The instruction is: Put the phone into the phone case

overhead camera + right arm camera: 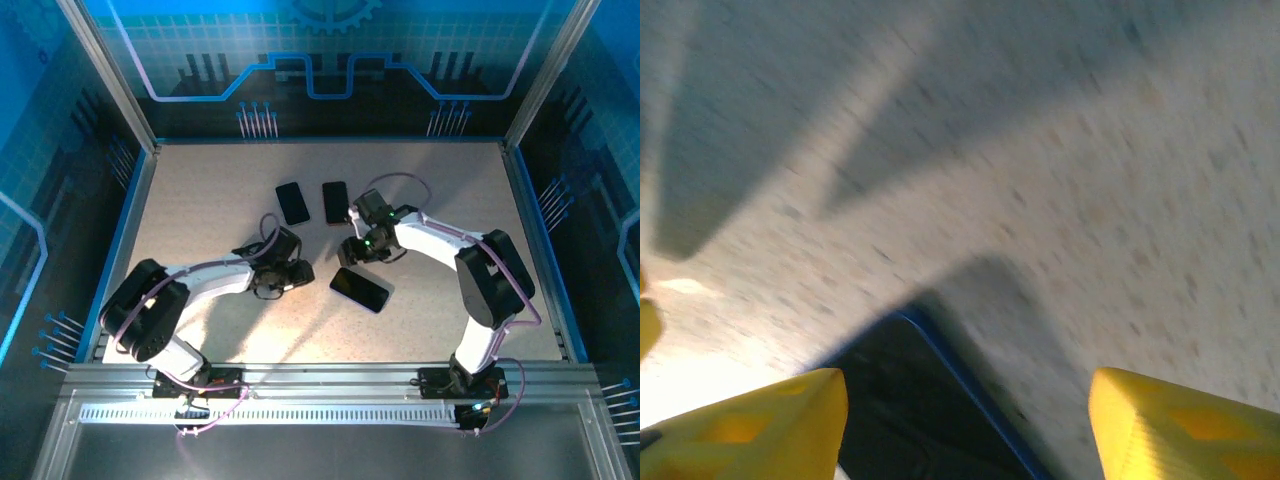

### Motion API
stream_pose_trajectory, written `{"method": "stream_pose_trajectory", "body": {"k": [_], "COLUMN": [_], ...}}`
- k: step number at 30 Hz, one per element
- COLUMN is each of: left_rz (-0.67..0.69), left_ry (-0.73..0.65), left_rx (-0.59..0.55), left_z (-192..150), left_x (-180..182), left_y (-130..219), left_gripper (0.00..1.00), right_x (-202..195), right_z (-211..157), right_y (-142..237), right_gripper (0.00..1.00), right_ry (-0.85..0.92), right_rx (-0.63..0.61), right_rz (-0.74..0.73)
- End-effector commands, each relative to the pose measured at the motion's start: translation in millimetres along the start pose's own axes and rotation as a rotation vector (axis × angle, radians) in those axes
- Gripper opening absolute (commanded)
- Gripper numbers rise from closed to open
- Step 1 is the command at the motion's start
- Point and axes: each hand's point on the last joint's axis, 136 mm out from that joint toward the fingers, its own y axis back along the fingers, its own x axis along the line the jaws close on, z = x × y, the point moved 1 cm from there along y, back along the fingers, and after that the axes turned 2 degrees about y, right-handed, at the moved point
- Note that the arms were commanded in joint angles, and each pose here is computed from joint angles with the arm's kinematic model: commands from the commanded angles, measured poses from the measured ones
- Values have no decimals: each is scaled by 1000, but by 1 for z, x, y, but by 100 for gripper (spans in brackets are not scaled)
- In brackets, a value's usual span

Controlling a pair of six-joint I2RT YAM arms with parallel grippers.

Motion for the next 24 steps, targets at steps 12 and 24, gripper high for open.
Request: {"method": "stream_pose_trajectory", "body": {"k": [12,24], "left_rz": [-204,-208], "left_ry": [-22,-8], "left_rx": [127,111], "left_z": [-43,-25], "left_x": [-80,-103], "left_y": [-32,-57], "left_gripper": [41,40], "right_x": [-17,-4], "right_z": [-56,-91], "right_y": [9,7], "right_gripper": [79,80], "right_ry": [-100,-115], "right_rx": [68,111], "right_rz": [52,89]}}
